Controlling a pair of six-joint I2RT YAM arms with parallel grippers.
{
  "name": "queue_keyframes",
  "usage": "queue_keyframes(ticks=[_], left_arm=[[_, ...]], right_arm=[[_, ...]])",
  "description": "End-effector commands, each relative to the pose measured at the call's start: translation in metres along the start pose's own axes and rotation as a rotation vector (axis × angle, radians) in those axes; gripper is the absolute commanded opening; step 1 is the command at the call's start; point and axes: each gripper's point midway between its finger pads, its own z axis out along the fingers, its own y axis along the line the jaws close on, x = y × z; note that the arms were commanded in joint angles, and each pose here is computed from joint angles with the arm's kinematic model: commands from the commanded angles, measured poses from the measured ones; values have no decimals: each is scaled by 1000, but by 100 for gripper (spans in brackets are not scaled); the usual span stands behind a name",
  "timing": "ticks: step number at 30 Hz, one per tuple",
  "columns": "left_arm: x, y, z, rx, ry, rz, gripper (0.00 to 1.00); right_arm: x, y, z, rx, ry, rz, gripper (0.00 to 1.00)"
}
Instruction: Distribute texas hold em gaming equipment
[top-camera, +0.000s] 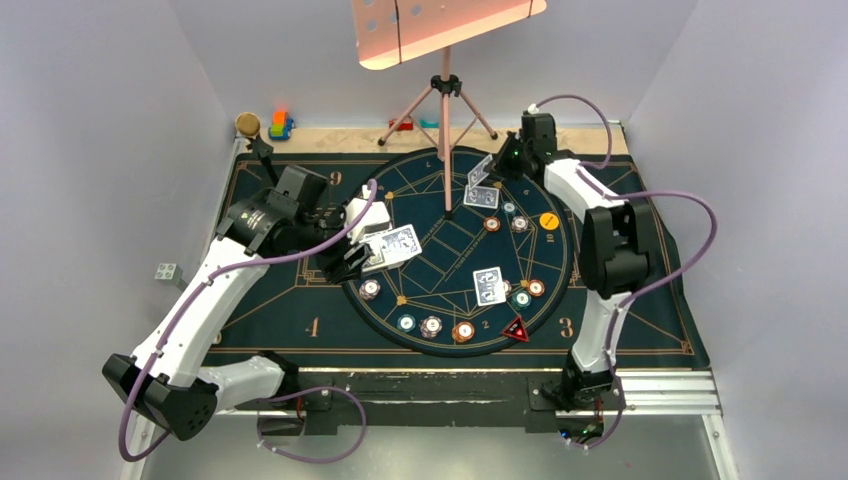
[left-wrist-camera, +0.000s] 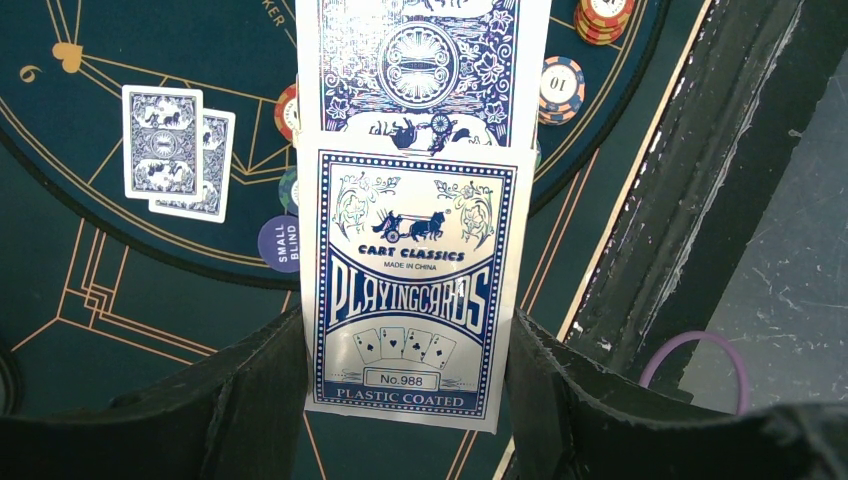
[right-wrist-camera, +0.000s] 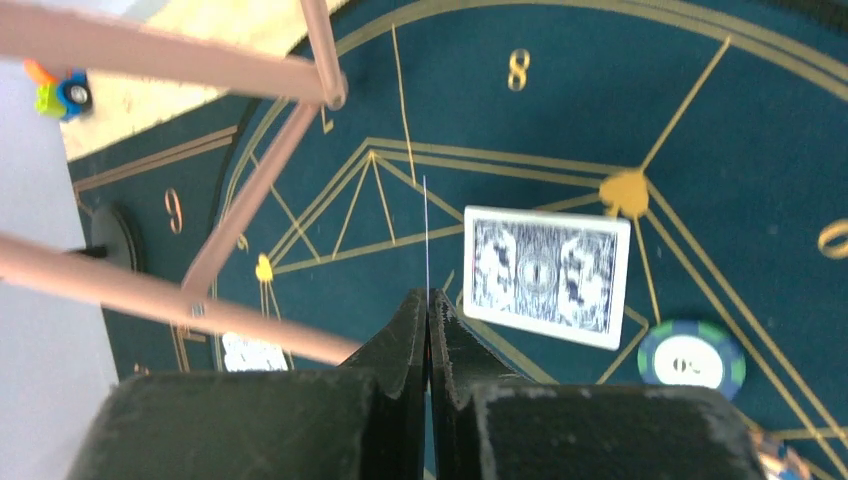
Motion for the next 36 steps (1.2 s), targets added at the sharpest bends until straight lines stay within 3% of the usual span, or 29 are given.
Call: queue_keyframes(ticks=[1,9,11,16,19,23,29,36], left_arm=[[-19,-1,-14,-13,-77,33,0],[-20,-4,-18,-16,-87,26,0],[-21,-5,-19,-15,-93,28,0],[-19,-7,-20,-14,-90,18,0],[-16,-6,-19,-20,-85,15,0],[-12,-5,-17,-26,-73,11,0],[-8,-3,-17,-44,-56,1,0],[-12,6,-12,-64,-56,-7,0]], right_arm=[[-44,9,10,24,-113,-22,0],[-22,-34,39,168,-55,26,3],[-18,-41,41,199,-39,29,14],[-11,-47,30,244,-11,38,54],[-18,-42,8,254,-38,39,66],[-28,-26,-31,229,-92,30,74],[-8,38,-93,-32,-87,-29,82],[65,123,-165,-327,32,-309,91]])
